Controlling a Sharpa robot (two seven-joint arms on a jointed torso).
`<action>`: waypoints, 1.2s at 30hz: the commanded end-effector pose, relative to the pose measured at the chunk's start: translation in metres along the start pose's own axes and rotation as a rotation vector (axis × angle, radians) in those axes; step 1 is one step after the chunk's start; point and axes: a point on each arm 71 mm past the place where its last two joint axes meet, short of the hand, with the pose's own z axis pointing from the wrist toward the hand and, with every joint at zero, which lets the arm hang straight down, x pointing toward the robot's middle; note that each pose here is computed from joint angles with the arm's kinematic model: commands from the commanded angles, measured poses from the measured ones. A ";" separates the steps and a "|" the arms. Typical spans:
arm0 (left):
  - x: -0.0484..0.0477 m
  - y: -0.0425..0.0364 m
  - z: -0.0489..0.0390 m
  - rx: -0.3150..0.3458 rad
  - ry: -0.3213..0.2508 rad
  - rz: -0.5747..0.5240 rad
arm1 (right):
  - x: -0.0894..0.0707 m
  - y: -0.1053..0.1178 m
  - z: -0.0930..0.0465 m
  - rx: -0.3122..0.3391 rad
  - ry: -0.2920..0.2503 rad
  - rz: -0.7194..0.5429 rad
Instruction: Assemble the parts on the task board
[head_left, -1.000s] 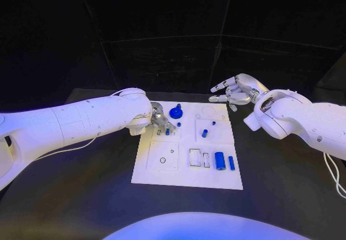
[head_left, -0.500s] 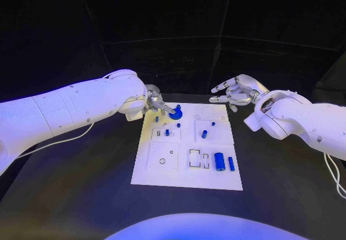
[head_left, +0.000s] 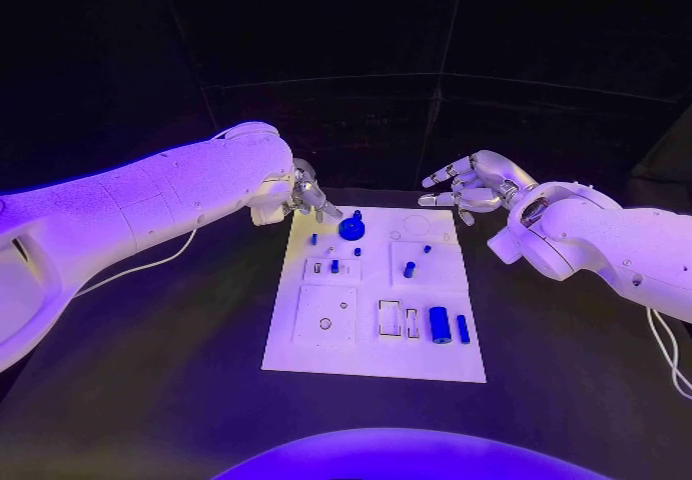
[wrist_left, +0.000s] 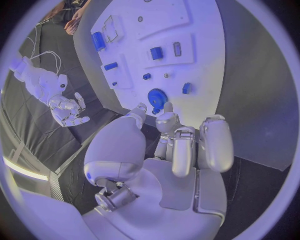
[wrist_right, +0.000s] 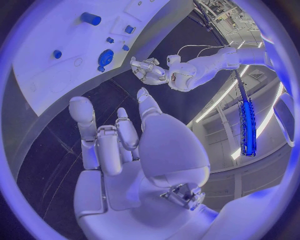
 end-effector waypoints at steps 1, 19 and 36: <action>0.0005 0.0042 0.0047 -0.017 0.027 0.041 | 0.000 0.002 0.001 -0.009 0.006 -0.001; 0.0075 0.0241 0.0258 -0.086 0.034 0.057 | 0.002 0.004 0.002 -0.015 0.010 -0.002; 0.0117 0.0225 0.0316 -0.090 0.056 0.072 | 0.003 0.004 0.004 -0.016 0.014 -0.002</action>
